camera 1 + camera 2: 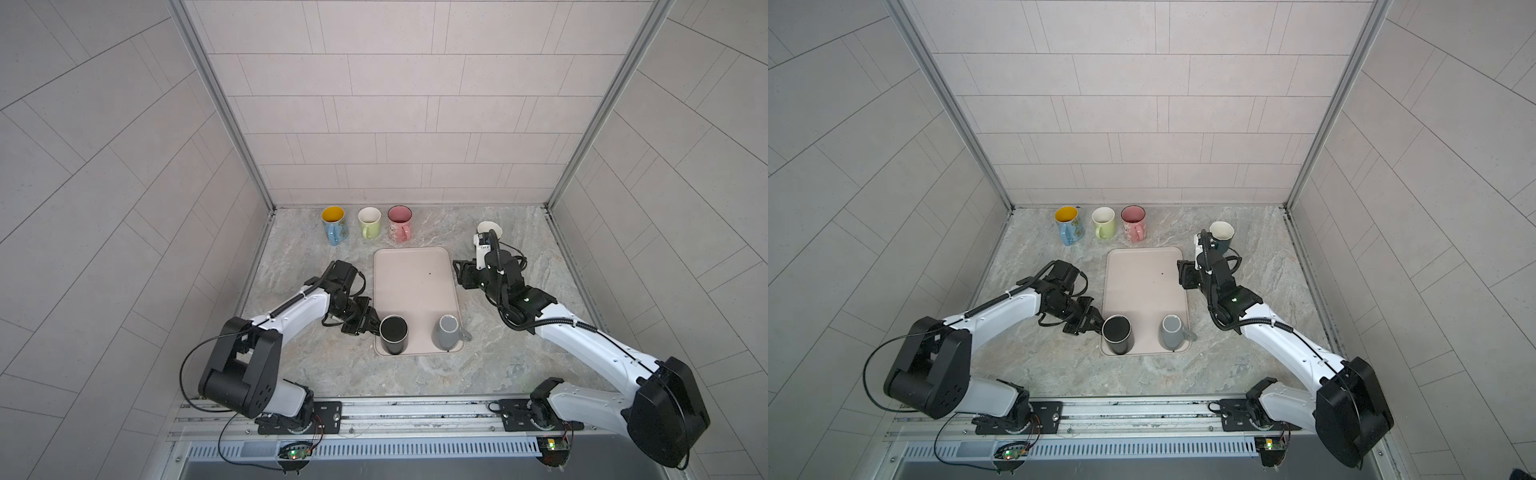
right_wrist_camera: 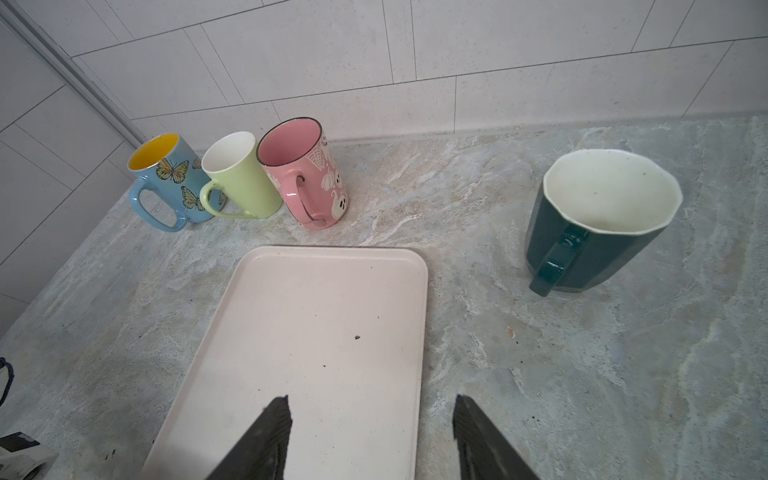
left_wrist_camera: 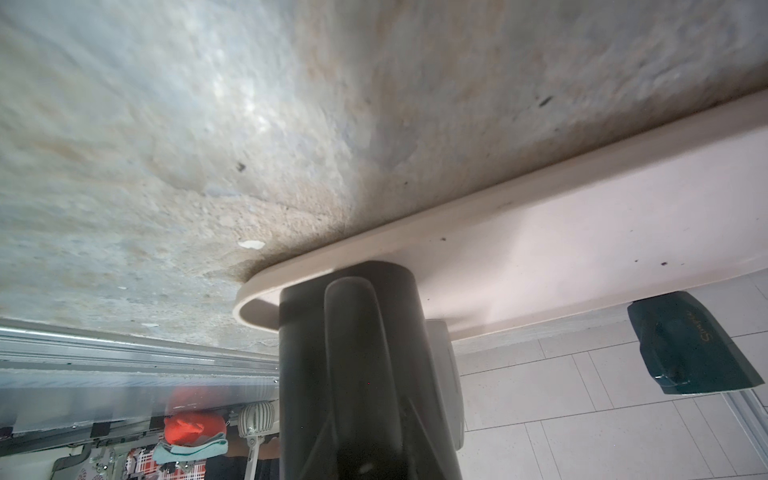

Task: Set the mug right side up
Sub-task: 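Lower the left gripper onto the upside-down black mug and grasp it, then lift the black mug with the left gripper and rotate it upright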

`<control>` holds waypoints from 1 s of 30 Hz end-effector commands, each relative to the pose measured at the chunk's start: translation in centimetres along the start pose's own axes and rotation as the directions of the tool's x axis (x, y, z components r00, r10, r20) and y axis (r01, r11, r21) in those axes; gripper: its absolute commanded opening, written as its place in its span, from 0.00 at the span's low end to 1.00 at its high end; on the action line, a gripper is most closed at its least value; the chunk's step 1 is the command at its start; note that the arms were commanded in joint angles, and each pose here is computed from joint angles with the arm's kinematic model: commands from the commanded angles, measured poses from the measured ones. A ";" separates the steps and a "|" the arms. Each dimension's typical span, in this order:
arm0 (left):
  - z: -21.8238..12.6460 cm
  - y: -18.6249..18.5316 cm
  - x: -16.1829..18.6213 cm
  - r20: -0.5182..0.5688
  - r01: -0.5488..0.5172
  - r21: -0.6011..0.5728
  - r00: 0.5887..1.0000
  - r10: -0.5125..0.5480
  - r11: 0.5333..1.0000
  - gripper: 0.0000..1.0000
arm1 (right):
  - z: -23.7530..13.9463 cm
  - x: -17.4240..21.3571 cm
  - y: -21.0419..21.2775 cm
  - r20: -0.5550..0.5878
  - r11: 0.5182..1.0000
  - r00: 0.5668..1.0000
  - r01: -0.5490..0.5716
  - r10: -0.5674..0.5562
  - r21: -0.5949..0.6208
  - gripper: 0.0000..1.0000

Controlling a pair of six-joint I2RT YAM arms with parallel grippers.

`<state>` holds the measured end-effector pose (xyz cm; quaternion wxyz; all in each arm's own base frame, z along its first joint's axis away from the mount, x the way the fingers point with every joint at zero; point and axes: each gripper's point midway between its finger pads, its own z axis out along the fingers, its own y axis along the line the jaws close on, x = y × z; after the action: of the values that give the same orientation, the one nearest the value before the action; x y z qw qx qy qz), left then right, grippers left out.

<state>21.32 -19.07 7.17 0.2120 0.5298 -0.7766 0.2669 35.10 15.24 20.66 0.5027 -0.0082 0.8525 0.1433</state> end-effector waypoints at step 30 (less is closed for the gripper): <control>-9.1 -16.3 7.2 0.391 -0.879 0.273 0.473 0.790 0.391 0.00 | -2.0 -2.4 -0.6 0.029 0.999 0.999 0.042 -0.043 0.035 0.59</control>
<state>33.21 -22.14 16.49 -0.0551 0.2228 -0.8906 0.3927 34.77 13.89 21.18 0.5044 -0.0094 0.8556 0.1158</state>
